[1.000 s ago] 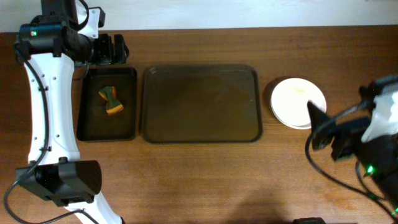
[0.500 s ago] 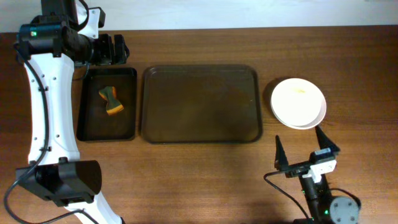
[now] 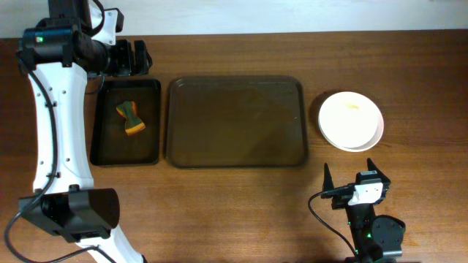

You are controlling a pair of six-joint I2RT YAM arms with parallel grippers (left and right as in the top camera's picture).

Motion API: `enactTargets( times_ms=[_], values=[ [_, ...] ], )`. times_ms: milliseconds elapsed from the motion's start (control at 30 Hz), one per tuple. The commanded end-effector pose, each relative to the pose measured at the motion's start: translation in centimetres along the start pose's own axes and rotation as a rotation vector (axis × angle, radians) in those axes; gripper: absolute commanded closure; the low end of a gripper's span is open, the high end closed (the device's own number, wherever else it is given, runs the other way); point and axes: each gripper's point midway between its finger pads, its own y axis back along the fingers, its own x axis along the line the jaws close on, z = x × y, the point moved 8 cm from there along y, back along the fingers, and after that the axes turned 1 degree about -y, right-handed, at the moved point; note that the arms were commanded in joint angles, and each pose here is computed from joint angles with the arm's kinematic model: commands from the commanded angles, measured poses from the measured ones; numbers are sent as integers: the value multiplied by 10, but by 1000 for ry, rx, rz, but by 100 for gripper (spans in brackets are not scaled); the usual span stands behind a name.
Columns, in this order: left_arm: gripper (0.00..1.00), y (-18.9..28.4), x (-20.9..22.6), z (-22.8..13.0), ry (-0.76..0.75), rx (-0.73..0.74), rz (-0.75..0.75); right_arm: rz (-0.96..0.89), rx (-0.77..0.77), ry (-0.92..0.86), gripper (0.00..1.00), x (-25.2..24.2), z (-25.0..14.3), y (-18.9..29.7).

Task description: Clean dirty plates on tray and stack at the side

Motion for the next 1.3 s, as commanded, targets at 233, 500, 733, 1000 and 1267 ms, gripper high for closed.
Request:
enactTargets(
  times_ms=[233,500,733,1000,1267],
  values=[
    [0,2,-1,1,5,-9,-7,-20,11,-8,2,-2,-3,0],
    [0,54,-12,-3,-28,-114,14,-20,11,-8,2,-2,-3,0],
    [0,81,-18,-51,-118,-502,50,-20,11,-8,2,-2,-3,0],
    [0,-9,-5,-218,-184,-671,35,-20,11,-8,2,-2,-3,0],
    [0,-27,-3,-285,-308,-874,81,-20,11,-8,2,-2,-3,0]
  ],
)
